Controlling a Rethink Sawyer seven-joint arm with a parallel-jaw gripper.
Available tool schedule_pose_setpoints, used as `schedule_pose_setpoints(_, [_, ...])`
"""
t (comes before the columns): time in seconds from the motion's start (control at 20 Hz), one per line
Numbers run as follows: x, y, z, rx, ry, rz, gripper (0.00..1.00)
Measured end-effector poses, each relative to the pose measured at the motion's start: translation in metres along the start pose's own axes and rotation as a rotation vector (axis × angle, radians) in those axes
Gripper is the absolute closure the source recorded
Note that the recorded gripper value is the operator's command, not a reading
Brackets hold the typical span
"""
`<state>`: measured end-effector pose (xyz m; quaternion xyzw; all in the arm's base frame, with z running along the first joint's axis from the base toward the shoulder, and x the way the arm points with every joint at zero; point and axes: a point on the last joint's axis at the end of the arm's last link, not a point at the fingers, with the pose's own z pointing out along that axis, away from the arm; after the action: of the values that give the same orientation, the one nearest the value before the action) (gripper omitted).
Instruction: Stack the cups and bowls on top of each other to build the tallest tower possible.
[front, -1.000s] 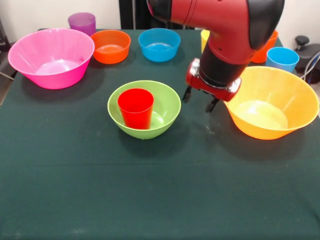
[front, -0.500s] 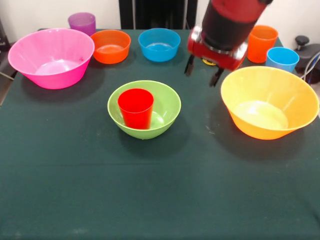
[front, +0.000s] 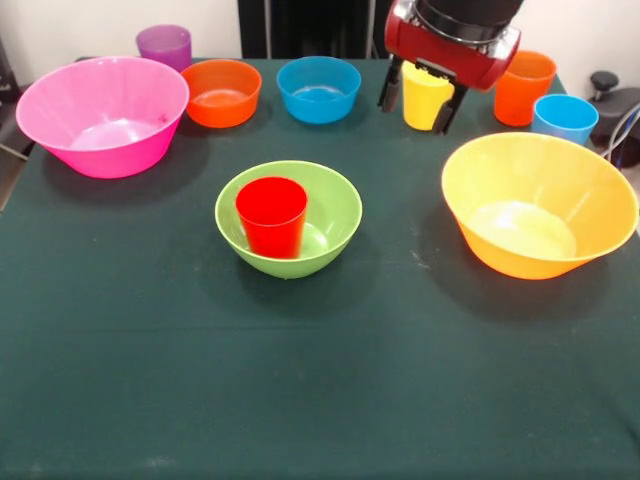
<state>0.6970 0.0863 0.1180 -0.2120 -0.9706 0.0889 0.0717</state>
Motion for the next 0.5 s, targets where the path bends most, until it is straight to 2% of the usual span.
schedule_pose_setpoints(0.5, [0.0035, 0.0036, 0.0066, 0.006, 0.009, -0.007, 0.0])
